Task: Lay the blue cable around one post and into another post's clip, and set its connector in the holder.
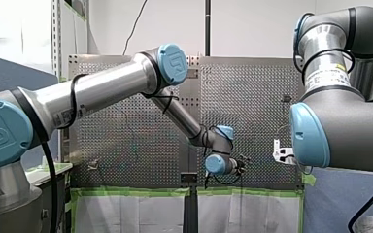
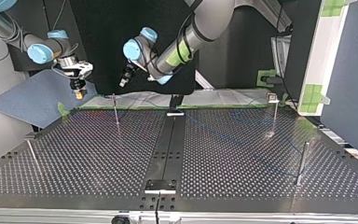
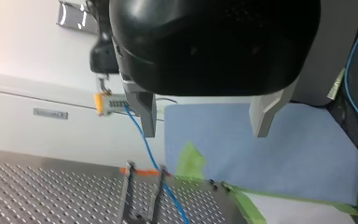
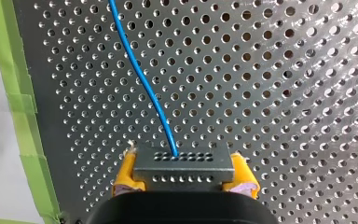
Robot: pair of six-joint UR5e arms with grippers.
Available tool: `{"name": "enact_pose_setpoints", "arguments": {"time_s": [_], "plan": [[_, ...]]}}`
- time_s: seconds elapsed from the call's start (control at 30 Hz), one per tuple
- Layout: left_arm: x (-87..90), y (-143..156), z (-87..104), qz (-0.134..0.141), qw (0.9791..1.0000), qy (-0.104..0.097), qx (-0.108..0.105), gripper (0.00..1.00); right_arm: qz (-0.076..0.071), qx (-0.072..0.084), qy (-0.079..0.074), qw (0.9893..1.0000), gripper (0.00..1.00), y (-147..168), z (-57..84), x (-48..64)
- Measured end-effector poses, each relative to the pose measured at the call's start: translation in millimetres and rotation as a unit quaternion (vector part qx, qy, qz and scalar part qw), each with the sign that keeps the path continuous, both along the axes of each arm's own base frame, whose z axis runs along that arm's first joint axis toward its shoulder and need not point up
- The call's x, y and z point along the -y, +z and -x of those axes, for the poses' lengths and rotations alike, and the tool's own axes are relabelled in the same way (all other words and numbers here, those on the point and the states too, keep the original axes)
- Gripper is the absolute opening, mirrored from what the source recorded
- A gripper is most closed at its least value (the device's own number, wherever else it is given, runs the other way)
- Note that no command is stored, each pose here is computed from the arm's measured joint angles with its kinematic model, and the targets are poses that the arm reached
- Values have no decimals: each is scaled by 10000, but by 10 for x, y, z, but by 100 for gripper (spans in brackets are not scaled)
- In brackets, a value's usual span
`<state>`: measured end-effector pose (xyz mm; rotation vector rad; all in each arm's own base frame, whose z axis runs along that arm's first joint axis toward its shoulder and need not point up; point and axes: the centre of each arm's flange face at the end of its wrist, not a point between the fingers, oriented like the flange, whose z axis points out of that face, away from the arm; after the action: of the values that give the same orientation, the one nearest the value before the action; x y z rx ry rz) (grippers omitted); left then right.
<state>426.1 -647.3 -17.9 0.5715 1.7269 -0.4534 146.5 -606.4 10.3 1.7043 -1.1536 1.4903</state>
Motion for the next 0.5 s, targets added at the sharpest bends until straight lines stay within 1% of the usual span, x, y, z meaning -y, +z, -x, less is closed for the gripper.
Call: {"name": "enact_pose_setpoints", "arguments": {"time_s": [0.23, 0.5], "plan": [[150, 243, 45, 183, 9997, -56, 128, 100, -10, 1, 2, 10000, 0, -3, -2, -3], [209, 311, 70, 241, 9995, -4, 182, 100, -10, 2, 12, 10000, 0, -2, -7, -5]]}}
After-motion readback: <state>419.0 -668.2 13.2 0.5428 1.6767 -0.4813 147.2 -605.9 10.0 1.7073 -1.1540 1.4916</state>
